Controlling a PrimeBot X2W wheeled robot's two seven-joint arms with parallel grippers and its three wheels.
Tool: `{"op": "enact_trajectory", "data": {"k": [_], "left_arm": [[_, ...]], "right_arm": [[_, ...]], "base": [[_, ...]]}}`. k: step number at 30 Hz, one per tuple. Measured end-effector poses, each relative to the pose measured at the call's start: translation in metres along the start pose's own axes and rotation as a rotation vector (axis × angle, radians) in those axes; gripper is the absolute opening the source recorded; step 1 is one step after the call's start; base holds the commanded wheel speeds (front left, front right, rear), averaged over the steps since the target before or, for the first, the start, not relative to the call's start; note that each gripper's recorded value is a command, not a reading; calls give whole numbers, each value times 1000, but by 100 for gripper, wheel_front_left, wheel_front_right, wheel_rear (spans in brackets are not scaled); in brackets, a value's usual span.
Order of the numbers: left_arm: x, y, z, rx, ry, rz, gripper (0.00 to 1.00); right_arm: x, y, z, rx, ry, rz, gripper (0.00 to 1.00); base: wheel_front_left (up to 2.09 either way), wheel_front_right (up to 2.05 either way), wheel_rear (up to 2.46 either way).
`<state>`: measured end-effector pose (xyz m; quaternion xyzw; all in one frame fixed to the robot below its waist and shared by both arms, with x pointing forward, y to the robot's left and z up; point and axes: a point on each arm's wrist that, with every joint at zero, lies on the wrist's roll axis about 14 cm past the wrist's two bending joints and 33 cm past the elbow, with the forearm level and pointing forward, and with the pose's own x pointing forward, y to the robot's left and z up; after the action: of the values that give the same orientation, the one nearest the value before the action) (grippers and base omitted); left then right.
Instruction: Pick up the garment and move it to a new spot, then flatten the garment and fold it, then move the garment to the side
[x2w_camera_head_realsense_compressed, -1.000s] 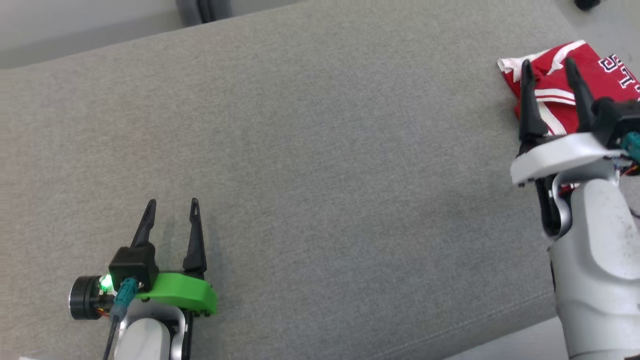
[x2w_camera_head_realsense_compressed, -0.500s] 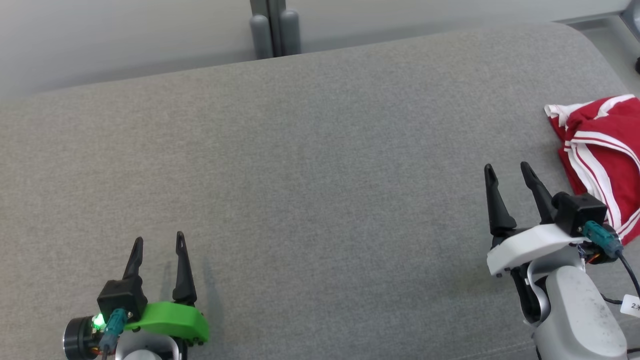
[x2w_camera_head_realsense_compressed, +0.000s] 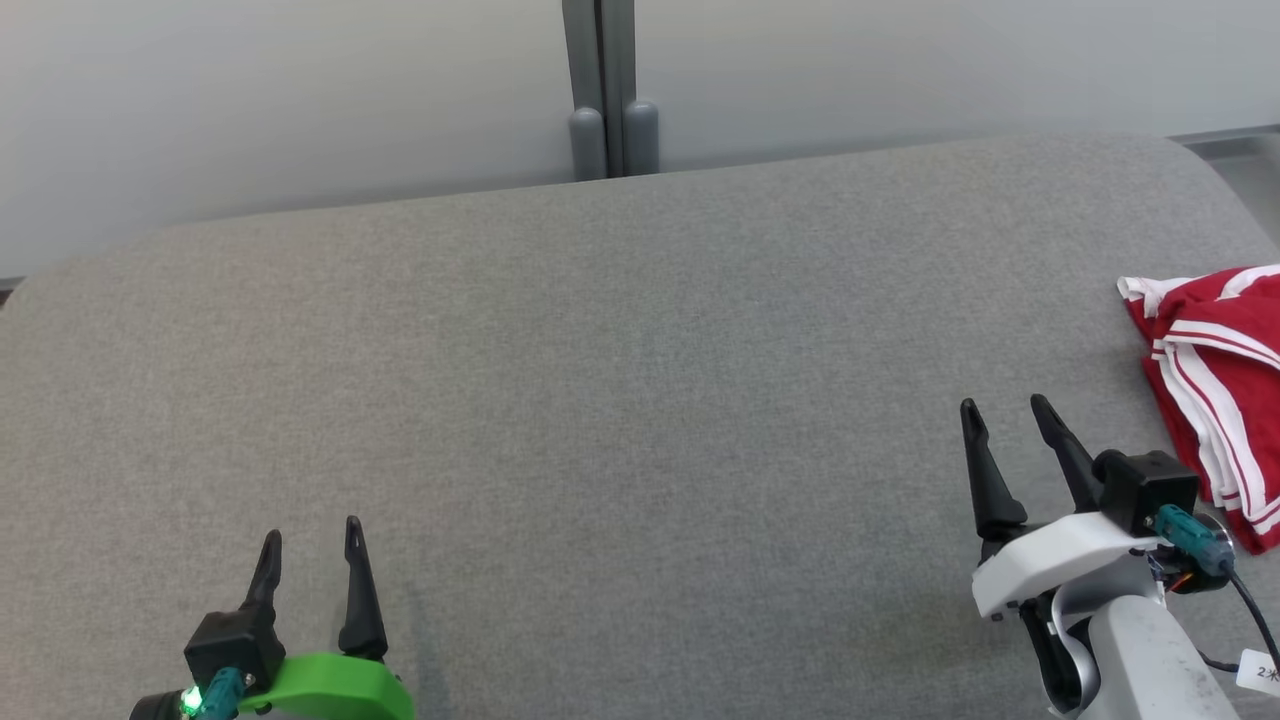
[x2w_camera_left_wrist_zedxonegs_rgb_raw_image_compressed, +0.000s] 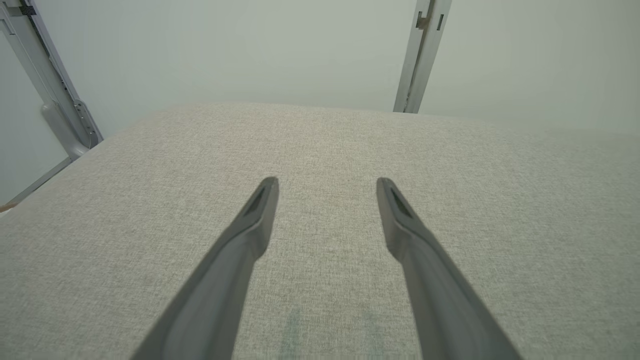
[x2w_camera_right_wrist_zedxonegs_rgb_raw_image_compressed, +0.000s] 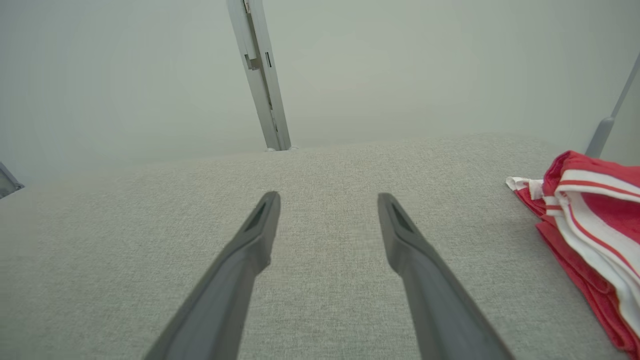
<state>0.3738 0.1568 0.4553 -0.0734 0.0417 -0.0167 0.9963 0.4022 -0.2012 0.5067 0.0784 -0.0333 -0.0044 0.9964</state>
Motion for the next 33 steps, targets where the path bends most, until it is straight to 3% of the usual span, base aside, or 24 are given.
{"op": "enact_trajectory", "data": {"k": [3,4,10,33], "left_arm": [[-3,1,2,-25,-6,0,100],[-3,1,1,-26,-2,1,0],[-8,3,-16,-50,55,17,0],[-6,20,-13,-444,84,104,0]], "right_arm": [[-3,3,-2,0,5,8,100],[-4,3,-5,3,13,7,0],[-19,0,-34,34,108,-17,0],[-18,-10,-28,425,104,-105,0]], "base": [[0,0,0],[0,0,0],[0,0,0],[0,0,0]]}}
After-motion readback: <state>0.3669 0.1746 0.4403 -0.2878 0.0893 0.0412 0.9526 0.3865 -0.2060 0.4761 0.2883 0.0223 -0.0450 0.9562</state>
